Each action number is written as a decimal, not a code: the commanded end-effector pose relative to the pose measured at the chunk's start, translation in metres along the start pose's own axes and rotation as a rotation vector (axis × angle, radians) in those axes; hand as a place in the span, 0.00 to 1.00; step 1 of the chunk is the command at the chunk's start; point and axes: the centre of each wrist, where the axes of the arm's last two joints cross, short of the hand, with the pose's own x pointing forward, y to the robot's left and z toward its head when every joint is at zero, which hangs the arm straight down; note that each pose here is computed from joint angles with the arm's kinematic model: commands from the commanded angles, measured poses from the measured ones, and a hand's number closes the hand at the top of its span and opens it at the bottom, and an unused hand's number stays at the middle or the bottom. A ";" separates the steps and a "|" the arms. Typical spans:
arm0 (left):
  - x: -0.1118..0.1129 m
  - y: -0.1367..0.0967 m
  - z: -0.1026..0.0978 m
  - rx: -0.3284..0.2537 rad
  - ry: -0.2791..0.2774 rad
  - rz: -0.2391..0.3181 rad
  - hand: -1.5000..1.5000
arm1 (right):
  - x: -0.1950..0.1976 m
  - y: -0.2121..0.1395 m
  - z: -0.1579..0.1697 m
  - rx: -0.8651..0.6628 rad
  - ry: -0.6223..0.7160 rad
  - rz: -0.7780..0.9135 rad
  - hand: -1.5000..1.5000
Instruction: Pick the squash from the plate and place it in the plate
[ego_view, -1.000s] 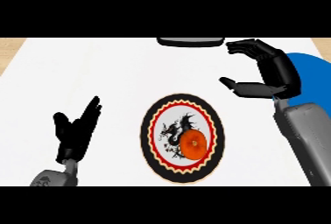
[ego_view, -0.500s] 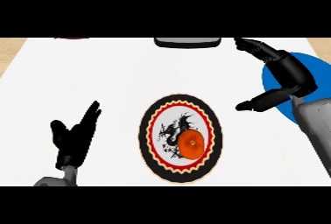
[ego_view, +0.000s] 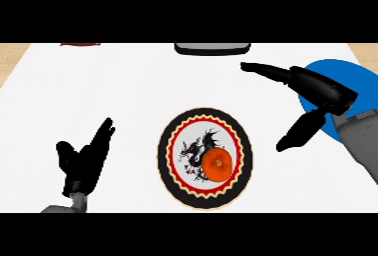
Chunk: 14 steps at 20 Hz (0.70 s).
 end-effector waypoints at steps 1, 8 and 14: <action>-0.016 -0.001 0.008 -0.018 0.087 0.027 0.50 | 0.025 0.023 -0.015 0.061 0.067 0.098 0.00; -0.004 -0.021 0.010 -0.022 0.096 0.019 0.50 | 0.043 0.066 -0.027 0.075 0.121 0.136 0.00; -0.018 0.004 0.001 -0.010 0.098 0.027 0.50 | 0.037 0.090 -0.012 0.168 0.180 0.131 0.00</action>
